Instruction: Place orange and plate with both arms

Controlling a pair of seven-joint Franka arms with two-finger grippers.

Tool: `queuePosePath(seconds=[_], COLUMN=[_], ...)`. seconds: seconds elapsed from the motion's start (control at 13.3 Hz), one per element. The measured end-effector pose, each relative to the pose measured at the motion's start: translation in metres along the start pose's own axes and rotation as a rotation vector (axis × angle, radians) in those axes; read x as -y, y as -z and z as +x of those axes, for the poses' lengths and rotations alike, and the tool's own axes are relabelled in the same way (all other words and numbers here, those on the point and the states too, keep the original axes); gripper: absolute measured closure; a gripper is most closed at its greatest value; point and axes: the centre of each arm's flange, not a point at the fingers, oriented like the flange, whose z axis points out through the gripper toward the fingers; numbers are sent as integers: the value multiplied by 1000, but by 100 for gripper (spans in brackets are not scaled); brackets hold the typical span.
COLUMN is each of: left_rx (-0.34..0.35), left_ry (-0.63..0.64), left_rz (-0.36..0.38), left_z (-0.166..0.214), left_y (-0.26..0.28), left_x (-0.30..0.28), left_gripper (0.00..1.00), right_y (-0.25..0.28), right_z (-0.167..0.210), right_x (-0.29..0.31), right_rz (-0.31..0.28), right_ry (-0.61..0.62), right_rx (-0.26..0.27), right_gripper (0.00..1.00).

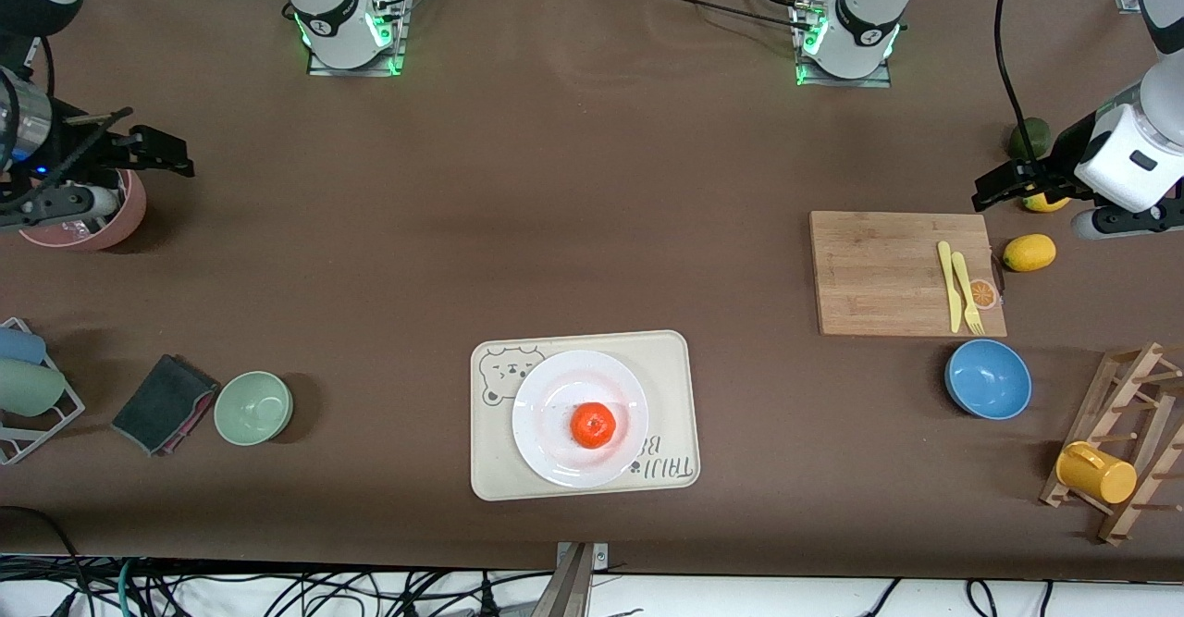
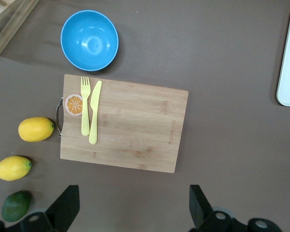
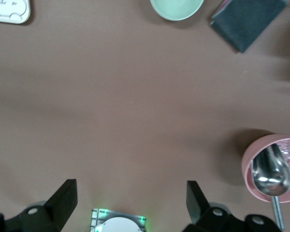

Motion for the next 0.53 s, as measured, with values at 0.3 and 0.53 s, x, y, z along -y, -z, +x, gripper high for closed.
queuePosePath(seconds=[0.3,0.53], left_rx=[0,0], left_ry=[0,0], left_rz=[0,0], left_z=[0,0], left_y=[0,0], left_x=[0,0], left_gripper=[0,0], right_y=[-1,1], right_z=[1,5], right_x=[3,14], right_rz=[-8,-11], right_ry=[-145,-155], right_rx=[-13,-37], right_gripper=[0,0])
